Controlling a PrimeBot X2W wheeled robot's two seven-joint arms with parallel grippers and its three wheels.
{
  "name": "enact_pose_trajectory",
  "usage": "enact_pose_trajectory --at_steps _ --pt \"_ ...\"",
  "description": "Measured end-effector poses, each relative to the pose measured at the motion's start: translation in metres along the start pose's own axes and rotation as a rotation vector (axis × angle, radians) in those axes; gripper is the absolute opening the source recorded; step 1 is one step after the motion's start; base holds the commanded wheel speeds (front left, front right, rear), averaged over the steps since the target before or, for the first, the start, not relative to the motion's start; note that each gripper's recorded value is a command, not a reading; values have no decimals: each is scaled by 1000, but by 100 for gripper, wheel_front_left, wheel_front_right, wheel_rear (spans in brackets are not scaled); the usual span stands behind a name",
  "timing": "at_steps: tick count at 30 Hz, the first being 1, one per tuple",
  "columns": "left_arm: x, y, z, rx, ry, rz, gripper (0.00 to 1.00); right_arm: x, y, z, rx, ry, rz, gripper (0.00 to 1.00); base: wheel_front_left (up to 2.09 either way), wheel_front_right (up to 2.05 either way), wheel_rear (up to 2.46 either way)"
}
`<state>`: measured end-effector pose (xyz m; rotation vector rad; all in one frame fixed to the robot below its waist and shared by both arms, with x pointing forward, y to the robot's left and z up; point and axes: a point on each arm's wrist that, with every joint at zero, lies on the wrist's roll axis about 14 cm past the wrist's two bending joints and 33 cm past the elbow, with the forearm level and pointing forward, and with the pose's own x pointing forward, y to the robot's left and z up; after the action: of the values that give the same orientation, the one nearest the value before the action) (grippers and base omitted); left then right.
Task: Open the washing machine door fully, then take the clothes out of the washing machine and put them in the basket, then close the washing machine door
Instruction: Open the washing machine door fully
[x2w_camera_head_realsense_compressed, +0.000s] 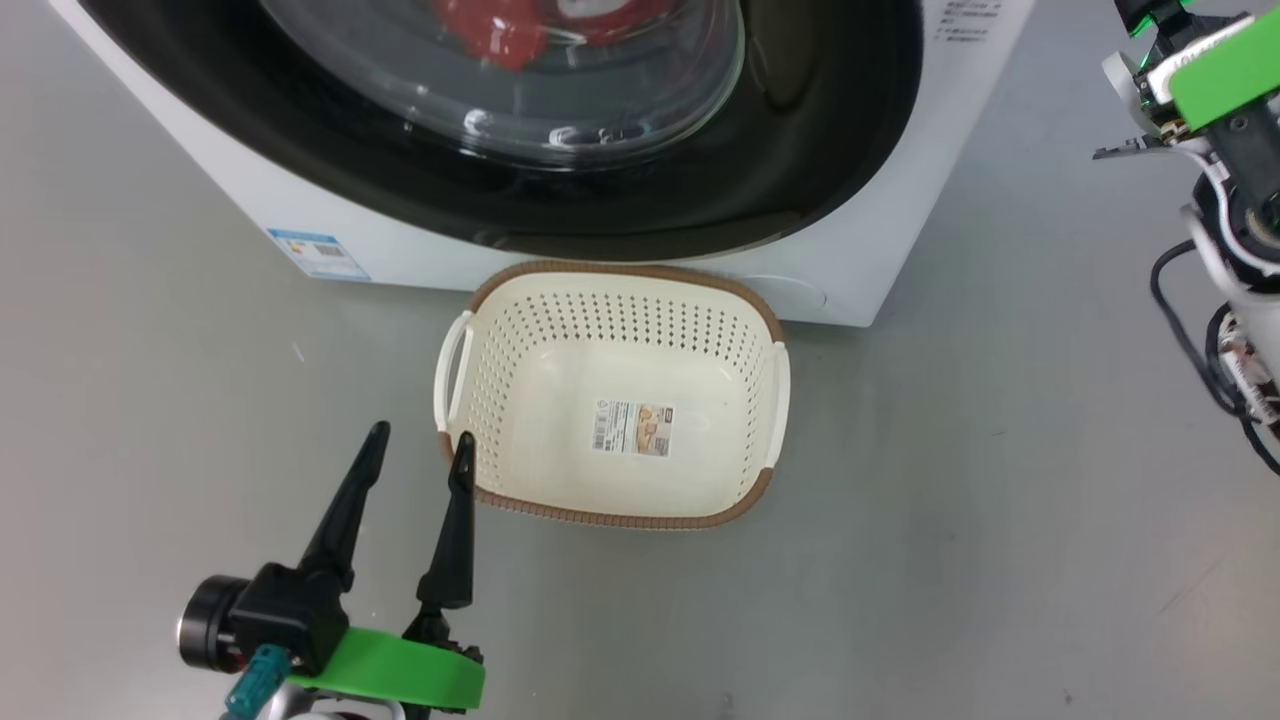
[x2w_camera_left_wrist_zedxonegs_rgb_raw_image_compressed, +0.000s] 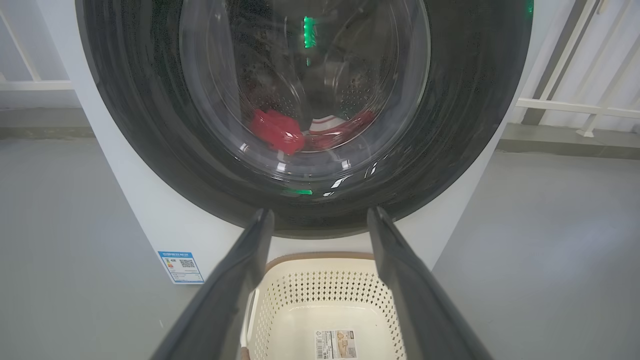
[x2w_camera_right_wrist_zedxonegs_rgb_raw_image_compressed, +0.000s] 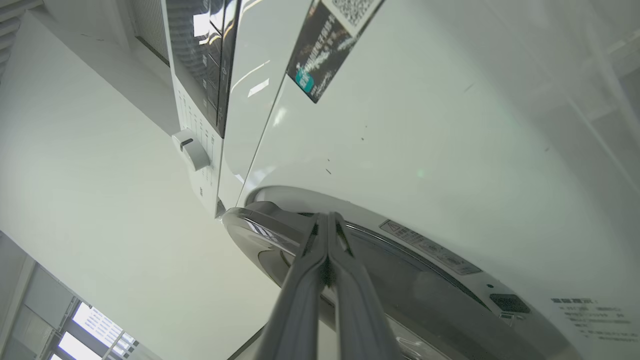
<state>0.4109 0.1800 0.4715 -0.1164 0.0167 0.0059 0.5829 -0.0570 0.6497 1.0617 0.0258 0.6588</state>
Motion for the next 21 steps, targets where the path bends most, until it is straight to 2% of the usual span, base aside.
enact_pose_trajectory --at_steps 6,13,21 --pt "5 2 -6 -1 16 8 100 3 -28 -30 146 236 -52 0 0 0 0" --pt "9 4 -10 3 25 12 100 7 -52 -39 287 370 -92 0 0 0 0" --pt "14 3 -18 -7 45 13 100 17 -68 -56 360 486 -113 0 0 0 0"
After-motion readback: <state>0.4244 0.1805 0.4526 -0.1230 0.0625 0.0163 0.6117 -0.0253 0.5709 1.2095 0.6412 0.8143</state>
